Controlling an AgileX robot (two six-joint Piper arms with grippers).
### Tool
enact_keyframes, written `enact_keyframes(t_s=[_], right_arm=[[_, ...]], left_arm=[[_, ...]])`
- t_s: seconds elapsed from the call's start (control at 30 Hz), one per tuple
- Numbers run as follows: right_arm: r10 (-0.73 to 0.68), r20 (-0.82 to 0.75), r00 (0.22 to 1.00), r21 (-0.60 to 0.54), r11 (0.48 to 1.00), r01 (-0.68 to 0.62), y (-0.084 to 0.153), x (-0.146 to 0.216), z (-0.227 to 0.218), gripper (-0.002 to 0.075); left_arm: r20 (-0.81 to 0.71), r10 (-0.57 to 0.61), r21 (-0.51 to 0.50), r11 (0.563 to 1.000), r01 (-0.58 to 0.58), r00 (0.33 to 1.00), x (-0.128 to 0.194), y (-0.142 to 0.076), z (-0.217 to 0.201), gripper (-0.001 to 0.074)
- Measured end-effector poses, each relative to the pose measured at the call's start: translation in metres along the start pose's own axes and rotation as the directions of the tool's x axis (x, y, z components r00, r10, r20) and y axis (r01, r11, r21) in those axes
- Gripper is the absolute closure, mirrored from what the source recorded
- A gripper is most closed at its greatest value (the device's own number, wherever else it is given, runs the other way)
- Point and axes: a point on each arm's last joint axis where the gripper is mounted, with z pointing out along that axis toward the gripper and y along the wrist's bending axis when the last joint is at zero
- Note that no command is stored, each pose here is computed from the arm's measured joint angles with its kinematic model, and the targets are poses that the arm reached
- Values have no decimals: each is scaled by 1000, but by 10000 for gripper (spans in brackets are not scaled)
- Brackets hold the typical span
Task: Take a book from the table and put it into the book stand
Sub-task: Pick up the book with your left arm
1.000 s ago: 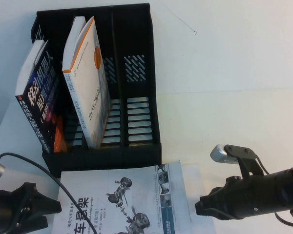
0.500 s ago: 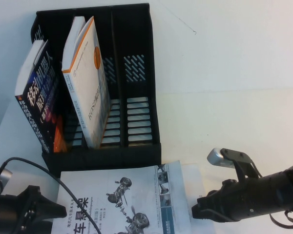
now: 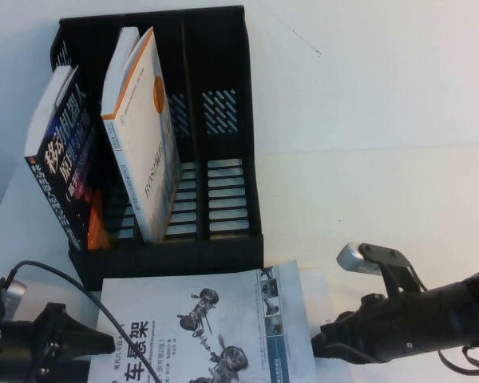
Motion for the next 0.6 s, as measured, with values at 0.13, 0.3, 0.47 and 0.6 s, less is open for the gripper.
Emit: enact_keyframes(t_s=[0.13, 0.3, 0.47, 0.6], right_arm=[[-7, -1, 1000, 9, 1000, 7, 1, 1, 1, 726], [-5, 0, 1000, 10, 1000, 5, 1, 1, 1, 726], [-4, 1, 1000, 10, 1000, 4, 1, 1, 1, 726], [-5, 0, 1000, 11, 1000, 5, 1, 1, 1, 726]], left_arm=[[-9, -6, 38, 999, 6, 1000, -3, 2, 3, 324], [-6, 19, 45, 999, -19, 1000, -5, 5, 4, 440], [-2, 84, 45, 995, -84, 996, -5, 6, 5, 596], [-5, 86, 59, 995, -86, 996, -5, 5, 5, 596]])
